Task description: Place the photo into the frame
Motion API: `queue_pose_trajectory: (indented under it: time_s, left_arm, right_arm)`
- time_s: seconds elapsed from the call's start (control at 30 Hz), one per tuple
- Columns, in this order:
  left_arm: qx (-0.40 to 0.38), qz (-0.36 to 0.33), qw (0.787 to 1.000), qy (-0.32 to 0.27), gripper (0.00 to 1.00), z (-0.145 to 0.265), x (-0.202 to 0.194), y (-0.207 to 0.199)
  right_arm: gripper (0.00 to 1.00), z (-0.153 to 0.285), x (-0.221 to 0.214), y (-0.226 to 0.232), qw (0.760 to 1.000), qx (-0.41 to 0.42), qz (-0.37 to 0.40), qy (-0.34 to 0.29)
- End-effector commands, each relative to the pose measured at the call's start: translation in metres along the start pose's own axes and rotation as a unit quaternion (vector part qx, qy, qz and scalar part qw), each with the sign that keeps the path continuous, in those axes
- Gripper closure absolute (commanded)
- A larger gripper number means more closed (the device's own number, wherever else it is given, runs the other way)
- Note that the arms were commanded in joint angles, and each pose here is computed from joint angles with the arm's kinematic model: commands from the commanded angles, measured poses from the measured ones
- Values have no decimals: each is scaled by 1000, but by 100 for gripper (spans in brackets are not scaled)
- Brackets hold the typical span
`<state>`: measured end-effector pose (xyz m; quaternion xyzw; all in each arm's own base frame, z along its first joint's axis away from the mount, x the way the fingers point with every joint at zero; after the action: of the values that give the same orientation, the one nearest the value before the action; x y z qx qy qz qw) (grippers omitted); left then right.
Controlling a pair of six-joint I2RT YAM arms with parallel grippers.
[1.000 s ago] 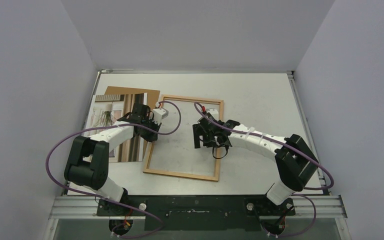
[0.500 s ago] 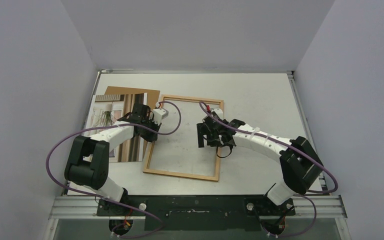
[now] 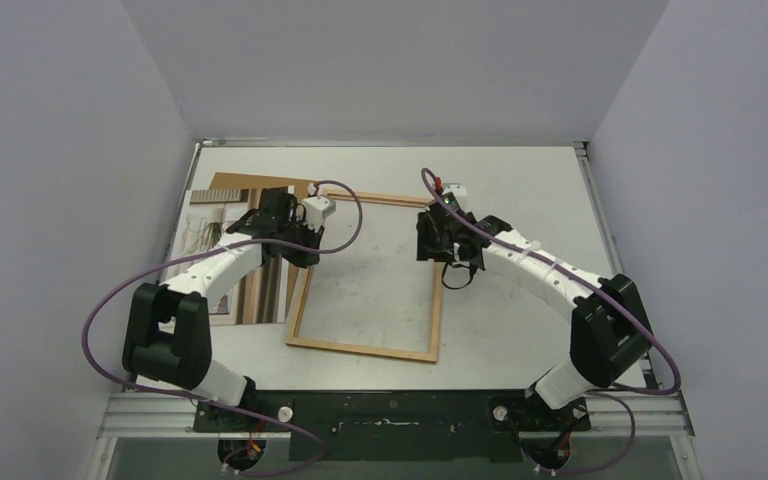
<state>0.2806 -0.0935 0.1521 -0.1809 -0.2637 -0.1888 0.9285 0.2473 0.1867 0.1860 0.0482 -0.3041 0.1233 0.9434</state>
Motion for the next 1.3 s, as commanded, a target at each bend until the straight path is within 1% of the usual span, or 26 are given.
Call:
queue_pose_trajectory:
  time_s: [0.0,0.07,0.17,0.23,0.3,0.33,0.4,0.57,0.77,0.87,1.03,1.27]
  left_arm:
    - [-17,4,998,-55,85,28,30,-11]
    - [-13,8,998,-62,81,32,33,-10]
    - [-2,10,998,-62,78,32,35,-5]
    - [5,16,998,-63,77,31,36,2]
    - [8,19,998,-60,77,29,35,8]
    - [10,21,998,-58,77,27,34,11]
    - [15,24,998,-55,77,25,30,17]
    - [23,35,998,-53,77,27,23,32]
    - [40,38,998,-40,78,26,11,45]
    - [42,32,998,-21,78,25,2,49]
    - [39,3,999,7,79,30,-17,50]
    - [40,5,999,29,79,27,-32,49]
  right_arm:
    - [50,-10,47,4,997,-38,7,-74]
    - [56,-21,58,6,995,-48,9,-84]
    - [56,-36,78,7,992,-70,8,-106]
    - [54,-47,96,5,989,-79,3,-123]
    - [46,-57,113,0,987,-85,-3,-139]
    - [44,-63,120,-1,986,-88,-5,-144]
    - [43,-76,134,-5,985,-83,-10,-153]
    - [43,-109,161,-11,984,-83,-10,-155]
    - [46,-136,173,-17,986,-78,-12,-147]
    - [47,-145,175,-20,987,-72,-14,-145]
    - [48,-157,175,-25,988,-65,-12,-137]
    - [49,-172,169,-29,991,-53,-13,-123]
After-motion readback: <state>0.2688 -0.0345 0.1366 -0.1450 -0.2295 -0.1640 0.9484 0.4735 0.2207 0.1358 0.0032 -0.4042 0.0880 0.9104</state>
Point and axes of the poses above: each gripper's point midway between its finger pads, its own z axis back along the fingers, its own y axis along the line the jaws close on, x = y × z, the point moved 10 cm from there along z, back along the fingers, and after that the axes turned 12 degrees about z, right-handed, at the moved point
